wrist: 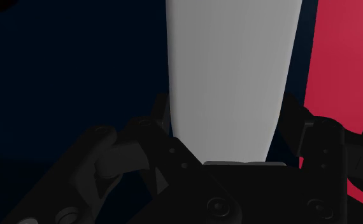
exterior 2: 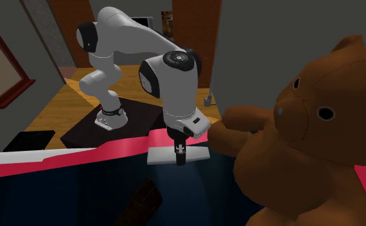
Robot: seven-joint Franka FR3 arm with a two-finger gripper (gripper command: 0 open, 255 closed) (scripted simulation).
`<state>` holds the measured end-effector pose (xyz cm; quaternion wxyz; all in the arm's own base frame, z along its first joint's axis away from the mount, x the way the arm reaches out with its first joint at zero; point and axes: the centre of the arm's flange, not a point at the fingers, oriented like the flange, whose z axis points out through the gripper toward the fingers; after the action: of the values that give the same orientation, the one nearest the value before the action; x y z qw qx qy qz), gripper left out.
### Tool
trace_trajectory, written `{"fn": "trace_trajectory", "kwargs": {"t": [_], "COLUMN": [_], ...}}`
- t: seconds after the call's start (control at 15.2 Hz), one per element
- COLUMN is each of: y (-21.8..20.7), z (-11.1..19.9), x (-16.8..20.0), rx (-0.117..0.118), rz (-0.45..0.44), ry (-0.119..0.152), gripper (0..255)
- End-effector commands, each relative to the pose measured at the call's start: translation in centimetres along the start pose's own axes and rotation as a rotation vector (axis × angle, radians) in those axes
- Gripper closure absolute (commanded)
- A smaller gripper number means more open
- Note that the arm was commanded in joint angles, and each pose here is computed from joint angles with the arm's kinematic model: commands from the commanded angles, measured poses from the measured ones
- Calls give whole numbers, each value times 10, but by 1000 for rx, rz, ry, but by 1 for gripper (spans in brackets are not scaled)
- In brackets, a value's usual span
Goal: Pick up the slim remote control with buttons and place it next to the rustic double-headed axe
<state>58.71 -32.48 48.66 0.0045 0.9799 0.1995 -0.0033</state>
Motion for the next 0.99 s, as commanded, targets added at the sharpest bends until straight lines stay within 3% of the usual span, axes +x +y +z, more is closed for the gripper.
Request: {"fn": "trace_trajectory", "kwargs": {"t": [0.0,0.92], "y": [0,1], "z": [-11,-85], "x": [0,-1], "rx": [0,0], "rz": [0,0], "ry": [0,0], "gripper": [255,255]}}
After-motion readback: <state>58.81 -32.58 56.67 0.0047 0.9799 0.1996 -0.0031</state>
